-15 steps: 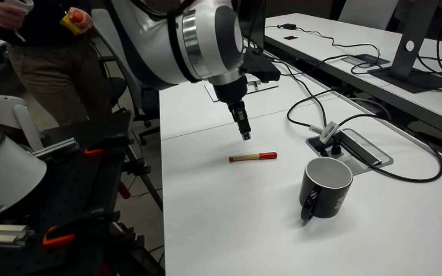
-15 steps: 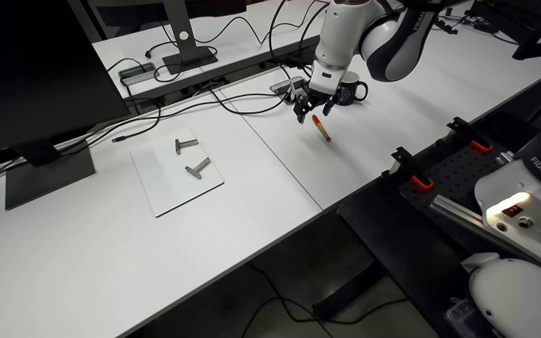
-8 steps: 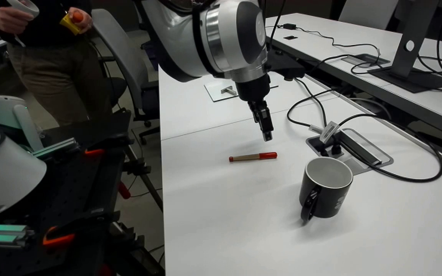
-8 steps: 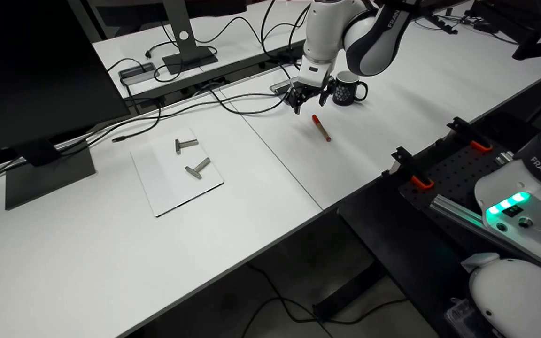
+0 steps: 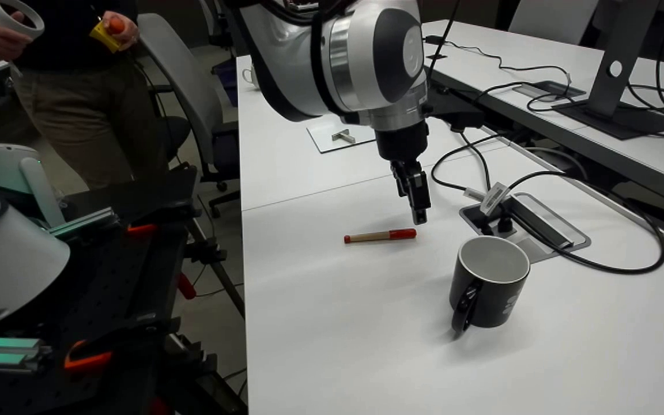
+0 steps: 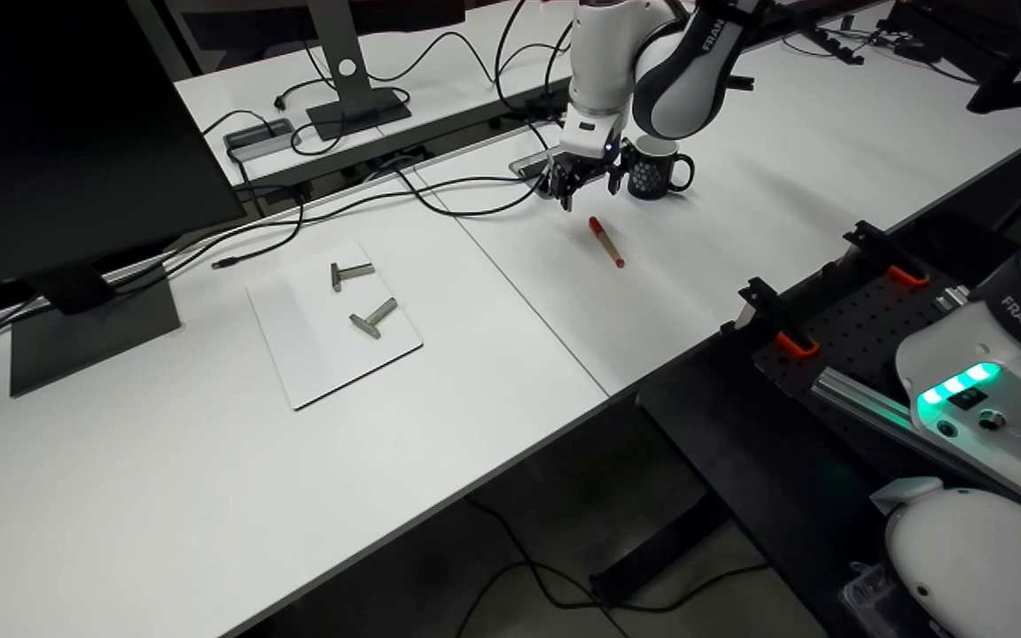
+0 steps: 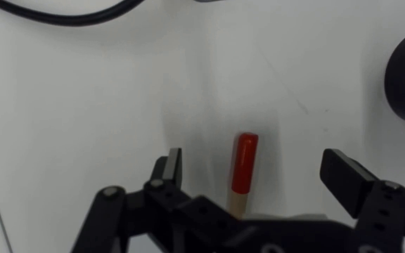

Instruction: Put the pen in the mug

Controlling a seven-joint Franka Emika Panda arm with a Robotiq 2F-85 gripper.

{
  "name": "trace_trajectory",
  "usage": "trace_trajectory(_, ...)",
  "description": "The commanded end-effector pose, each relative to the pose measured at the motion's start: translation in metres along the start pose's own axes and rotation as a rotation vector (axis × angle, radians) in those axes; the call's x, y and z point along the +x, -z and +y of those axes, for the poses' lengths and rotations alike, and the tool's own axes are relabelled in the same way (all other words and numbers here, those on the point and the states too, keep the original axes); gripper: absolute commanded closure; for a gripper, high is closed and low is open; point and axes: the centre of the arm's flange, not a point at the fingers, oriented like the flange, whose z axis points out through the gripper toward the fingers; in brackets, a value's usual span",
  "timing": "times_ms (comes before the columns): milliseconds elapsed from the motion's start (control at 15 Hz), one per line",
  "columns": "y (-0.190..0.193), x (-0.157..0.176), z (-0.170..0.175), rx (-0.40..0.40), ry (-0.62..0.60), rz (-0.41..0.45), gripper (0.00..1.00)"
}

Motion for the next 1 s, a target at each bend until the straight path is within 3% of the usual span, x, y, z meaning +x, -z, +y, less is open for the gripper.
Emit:
trace_trajectory(0, -0.016, -0.008, -0.005, -0.048, -0.014, 0.064, 0.0)
trace_trajectory(333, -0.025, 0.004, -0.008, -0.101, -0.062, 0.133, 0.0)
trace_trajectory(933, -0.035, 0.006, -0.018, -0.126, -0.122, 0.169, 0.0)
